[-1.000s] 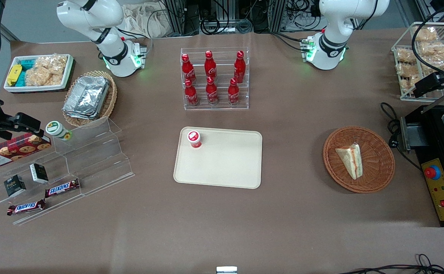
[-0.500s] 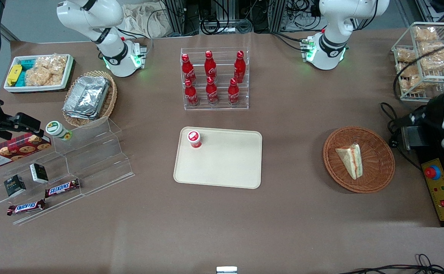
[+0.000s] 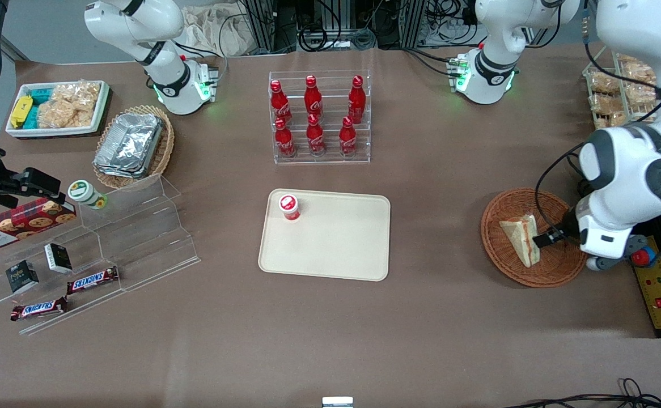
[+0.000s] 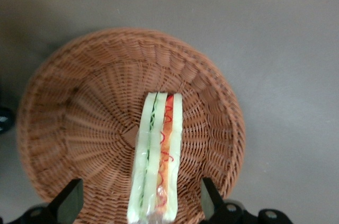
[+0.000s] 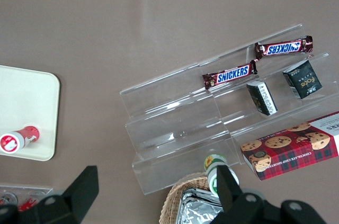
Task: Place sandwich from basket to tray
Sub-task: 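Close the left gripper on the wrapped sandwich wedge, then lift the sandwich and carry it with the left gripper over the white tray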
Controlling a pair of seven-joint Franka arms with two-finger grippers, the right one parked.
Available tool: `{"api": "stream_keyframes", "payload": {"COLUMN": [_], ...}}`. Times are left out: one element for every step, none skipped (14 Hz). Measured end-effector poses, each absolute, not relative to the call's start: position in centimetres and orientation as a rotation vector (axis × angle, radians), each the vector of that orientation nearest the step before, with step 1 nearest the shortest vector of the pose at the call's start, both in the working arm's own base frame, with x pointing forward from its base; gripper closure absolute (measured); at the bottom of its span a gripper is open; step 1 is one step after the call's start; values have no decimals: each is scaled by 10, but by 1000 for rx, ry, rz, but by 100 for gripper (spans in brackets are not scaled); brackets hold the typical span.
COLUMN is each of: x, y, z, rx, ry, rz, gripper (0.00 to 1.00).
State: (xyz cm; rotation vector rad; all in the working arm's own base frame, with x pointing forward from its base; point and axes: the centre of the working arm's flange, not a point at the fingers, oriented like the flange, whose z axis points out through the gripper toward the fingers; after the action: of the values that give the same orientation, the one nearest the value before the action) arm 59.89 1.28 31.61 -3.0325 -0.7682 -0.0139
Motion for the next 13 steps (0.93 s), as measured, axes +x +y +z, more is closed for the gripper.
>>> {"api": "stream_keyframes", "payload": {"x": [595,590,586,582,579,576,575,574,575,577,580,584,589], "y": [12,11,9,6,4,2,-1,-4,-6,-7,-8,-8,-10], "z": [299,283,270,258,248,241,237,236,238,244,254,272,299], "rx": [-3033,-3031,-3031,-3031,-3031,-3030,-3030,-3030,-3031,-3034,-3037,-3040,-3045], "ry": [-775,-775,-770,-765,-760,-755,-749,-747,-749,-750,-750,-748,-737], "rz": [-21,-23,-29,-37,-36,-31,-25,-25,-32,-42,-47,-32,-4], "gripper": [0,0,0,0,0,7,19,29,41,51,59,64,67]}}
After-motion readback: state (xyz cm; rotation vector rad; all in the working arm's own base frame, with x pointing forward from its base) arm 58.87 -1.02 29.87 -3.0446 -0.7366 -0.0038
